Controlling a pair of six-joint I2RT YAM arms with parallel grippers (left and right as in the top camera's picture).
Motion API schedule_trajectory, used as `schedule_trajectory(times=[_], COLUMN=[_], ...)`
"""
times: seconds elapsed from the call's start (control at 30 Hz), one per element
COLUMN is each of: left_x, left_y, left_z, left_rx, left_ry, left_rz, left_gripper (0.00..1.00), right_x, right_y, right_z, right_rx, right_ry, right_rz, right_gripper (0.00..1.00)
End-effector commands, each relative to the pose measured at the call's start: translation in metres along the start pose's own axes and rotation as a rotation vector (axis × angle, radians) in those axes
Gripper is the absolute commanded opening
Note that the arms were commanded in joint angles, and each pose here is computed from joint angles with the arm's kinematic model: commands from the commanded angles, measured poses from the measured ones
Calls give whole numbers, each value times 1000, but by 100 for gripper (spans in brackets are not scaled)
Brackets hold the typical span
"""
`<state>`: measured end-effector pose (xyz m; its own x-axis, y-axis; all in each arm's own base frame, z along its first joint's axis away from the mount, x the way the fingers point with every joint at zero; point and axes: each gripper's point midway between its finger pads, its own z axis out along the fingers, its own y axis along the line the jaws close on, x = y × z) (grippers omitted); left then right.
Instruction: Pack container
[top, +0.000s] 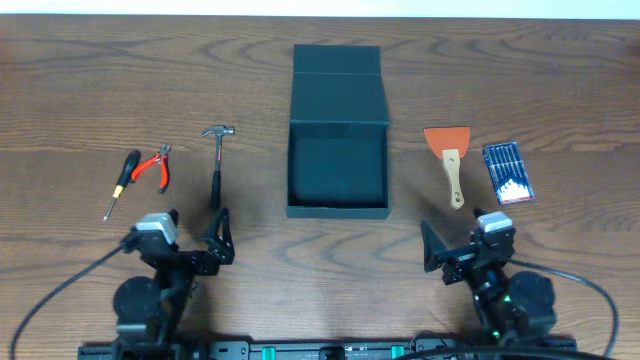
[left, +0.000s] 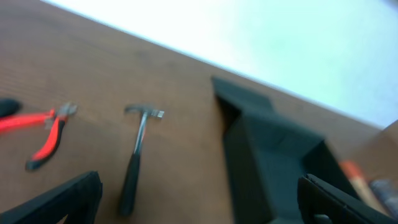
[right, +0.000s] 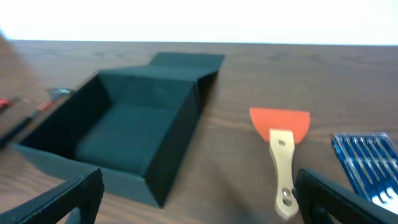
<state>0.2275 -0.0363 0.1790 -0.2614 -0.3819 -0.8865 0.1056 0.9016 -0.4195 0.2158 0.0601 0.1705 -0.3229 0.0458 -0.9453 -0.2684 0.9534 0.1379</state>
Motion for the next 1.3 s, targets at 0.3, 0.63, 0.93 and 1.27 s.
schedule_trajectory(times=[0.3,0.63,0.93,1.27], left_x=[-62,-65,-71,-71], left_y=[-18,-7,29,48], left_z=[43,109,105,94], left_rx=[-101,-158,-330,-434], left_ry=[268,541,552,583], left_rz=[11,99,272,345], left_gripper=[98,98,98,98], right_x=[-99,-136,-84,-1], right_y=[12,-16,-157,-211], right_z=[25,49,79,115], right_rx=[-20,98,358,288], right_ry=[377,563,730,964], right_rz=[27,107,199,79], right_gripper=[99,99,99,99])
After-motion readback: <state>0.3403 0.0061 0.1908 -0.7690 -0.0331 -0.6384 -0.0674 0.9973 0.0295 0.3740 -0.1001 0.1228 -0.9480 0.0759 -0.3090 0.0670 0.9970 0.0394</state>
